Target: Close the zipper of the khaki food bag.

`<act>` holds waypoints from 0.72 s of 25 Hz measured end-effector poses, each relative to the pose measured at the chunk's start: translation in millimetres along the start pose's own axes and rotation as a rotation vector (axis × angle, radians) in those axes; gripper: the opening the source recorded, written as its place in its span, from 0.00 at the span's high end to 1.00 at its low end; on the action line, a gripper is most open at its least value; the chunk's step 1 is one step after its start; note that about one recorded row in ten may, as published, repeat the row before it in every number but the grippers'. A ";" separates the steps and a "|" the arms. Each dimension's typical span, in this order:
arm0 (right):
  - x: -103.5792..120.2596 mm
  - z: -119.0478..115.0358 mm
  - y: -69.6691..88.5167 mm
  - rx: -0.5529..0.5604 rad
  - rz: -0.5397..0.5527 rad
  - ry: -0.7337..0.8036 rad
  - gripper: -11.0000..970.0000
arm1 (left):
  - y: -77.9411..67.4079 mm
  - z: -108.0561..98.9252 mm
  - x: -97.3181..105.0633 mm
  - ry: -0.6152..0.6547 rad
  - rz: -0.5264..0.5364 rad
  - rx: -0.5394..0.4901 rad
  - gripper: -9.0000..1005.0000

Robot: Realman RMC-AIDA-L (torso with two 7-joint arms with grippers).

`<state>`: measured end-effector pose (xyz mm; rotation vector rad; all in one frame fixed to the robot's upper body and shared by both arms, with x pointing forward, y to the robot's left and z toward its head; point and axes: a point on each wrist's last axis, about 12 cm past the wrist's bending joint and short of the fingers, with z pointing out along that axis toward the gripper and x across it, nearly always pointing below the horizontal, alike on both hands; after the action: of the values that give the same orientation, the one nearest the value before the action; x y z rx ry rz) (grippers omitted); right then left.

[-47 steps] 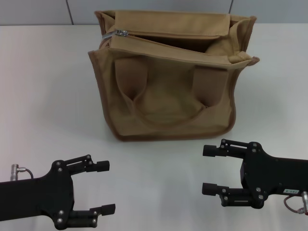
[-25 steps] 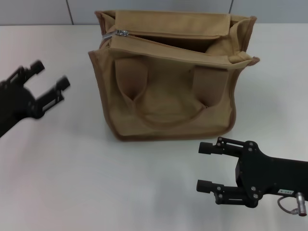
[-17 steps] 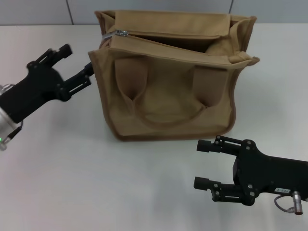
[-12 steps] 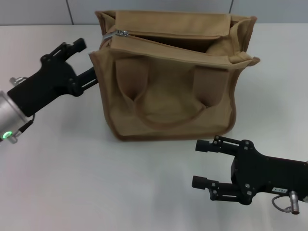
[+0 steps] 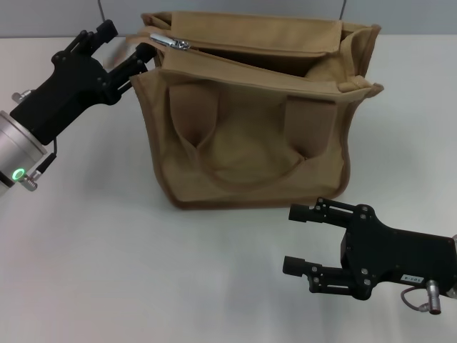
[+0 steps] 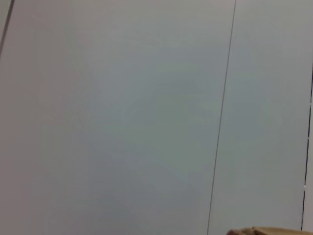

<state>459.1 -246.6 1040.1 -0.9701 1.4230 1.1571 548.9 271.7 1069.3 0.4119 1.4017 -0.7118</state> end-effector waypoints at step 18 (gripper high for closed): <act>1.5 4.1 -4.0 0.017 0.002 0.015 0.25 | -6.1 -8.0 7.3 -0.007 -0.040 -0.013 0.37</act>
<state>463.6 -243.4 1038.0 -0.9670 1.4444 1.1395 538.9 271.0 1061.8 0.3718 1.4111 -0.7356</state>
